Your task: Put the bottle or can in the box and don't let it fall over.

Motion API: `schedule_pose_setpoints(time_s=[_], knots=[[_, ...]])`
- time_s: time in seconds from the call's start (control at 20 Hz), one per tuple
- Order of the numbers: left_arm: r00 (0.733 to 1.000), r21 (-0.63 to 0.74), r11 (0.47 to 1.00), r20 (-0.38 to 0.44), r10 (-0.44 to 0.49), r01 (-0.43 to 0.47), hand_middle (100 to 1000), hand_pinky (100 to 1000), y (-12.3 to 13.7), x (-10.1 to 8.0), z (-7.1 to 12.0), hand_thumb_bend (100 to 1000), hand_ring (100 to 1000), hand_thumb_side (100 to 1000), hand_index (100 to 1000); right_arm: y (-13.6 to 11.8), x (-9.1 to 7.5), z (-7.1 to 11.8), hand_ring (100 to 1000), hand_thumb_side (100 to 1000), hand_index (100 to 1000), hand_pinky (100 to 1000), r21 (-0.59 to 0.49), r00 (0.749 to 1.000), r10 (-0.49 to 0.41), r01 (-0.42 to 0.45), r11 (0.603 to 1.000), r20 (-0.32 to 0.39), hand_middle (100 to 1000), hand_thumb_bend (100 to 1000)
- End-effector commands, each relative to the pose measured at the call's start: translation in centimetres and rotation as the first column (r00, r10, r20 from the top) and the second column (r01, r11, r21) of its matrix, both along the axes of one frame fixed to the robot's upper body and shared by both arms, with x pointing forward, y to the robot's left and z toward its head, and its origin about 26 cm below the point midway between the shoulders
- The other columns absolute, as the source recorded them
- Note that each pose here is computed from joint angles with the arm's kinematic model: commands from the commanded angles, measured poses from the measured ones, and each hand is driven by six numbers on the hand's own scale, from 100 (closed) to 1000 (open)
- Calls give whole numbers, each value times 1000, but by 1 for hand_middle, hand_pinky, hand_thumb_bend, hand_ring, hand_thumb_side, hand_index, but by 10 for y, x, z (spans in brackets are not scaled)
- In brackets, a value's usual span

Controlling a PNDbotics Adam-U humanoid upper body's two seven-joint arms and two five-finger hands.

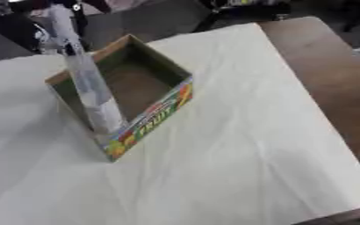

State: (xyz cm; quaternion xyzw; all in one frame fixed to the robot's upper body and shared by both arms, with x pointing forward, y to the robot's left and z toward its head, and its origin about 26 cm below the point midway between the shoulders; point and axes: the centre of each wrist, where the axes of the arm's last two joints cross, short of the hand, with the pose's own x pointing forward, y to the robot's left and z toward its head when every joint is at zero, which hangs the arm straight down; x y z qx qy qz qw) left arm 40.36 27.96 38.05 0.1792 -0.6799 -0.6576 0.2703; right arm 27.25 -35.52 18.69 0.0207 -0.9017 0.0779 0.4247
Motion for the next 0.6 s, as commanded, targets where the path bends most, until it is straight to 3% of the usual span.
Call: schedule_pose_setpoints(time_s=[0.05, 0.25, 0.4, 0.45, 0.5, 0.6], knots=[[999, -16, 1000, 48, 12, -11, 872, 796, 11, -9, 16, 425, 592, 658, 920, -2, -3, 8, 1000, 488, 934, 1000, -14, 1000, -1, 1, 1000, 23, 1000, 100], [999, -30, 999, 48, 11, -9, 873, 798, 14, -9, 13, 394, 590, 622, 919, -3, -3, 8, 1000, 487, 934, 1000, -10, 1000, -3, 3, 1000, 19, 1000, 100], [1000, -16, 1000, 28, 0, 0, 901, 838, 15, -9, 11, 330, 625, 416, 945, -4, -4, 8, 1000, 484, 934, 1000, -6, 1000, -5, 5, 1000, 21, 1000, 100], [1000, -9, 1000, 20, -5, 5, 910, 847, 16, -9, 11, 341, 635, 396, 954, -4, -4, 8, 1000, 484, 934, 1000, -5, 1000, -5, 5, 1000, 20, 1000, 100], [1000, -2, 1000, 17, -7, 7, 912, 863, 16, -10, 11, 428, 650, 465, 972, -4, -4, 8, 1000, 484, 934, 1000, -4, 1000, -5, 5, 1000, 20, 1000, 100], [1000, 12, 1000, 22, -2, 1, 968, 904, 16, -11, 11, 485, 727, 567, 1000, -4, -4, 9, 1000, 484, 934, 1000, -2, 1000, -4, 4, 1000, 18, 1000, 100]])
